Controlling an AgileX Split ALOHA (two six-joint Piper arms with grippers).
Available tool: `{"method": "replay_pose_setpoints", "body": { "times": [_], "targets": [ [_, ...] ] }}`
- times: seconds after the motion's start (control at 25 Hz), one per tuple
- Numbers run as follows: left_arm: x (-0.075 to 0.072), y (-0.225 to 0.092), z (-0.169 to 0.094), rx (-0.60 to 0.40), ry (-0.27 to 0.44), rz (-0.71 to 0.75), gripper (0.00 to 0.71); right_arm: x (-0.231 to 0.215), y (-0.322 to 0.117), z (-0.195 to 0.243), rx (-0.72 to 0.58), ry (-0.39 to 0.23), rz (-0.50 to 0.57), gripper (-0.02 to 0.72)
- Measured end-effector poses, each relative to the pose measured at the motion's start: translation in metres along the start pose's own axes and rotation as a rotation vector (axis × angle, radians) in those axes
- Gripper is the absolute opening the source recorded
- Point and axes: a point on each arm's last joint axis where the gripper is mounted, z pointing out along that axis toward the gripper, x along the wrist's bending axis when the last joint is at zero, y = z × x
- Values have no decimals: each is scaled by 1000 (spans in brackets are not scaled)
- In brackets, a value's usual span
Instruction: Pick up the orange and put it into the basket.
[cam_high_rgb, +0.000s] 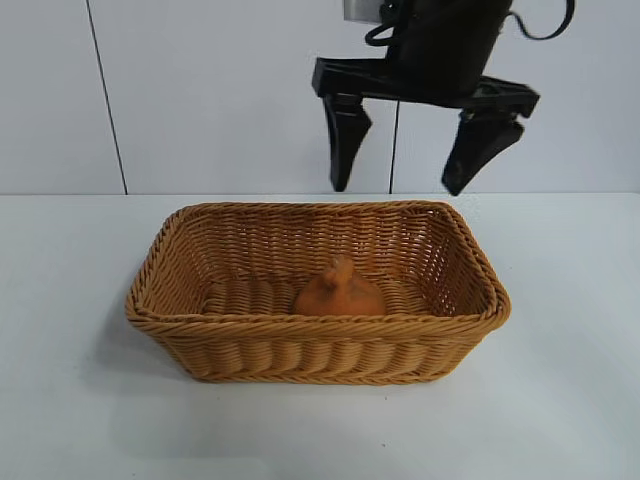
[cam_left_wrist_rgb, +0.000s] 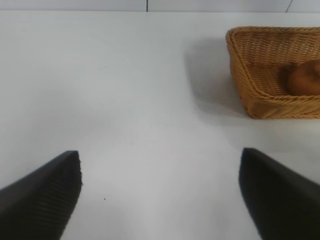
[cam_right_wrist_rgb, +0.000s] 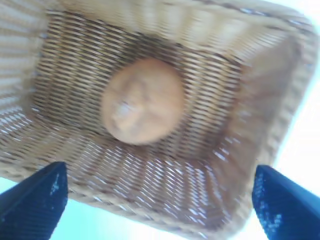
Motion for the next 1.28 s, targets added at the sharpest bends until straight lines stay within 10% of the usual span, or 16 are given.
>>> {"method": "replay_pose_setpoints", "body": {
  "times": [0.8, 1.28],
  "targets": [
    [-1, 0, 0, 0, -6, -3, 613, -234, -35, -20, 42, -191, 496, 694],
    [0, 0, 0, 0, -5, -3, 613, -185, -17, -14, 35, -19, 333, 694]
  ]
}}
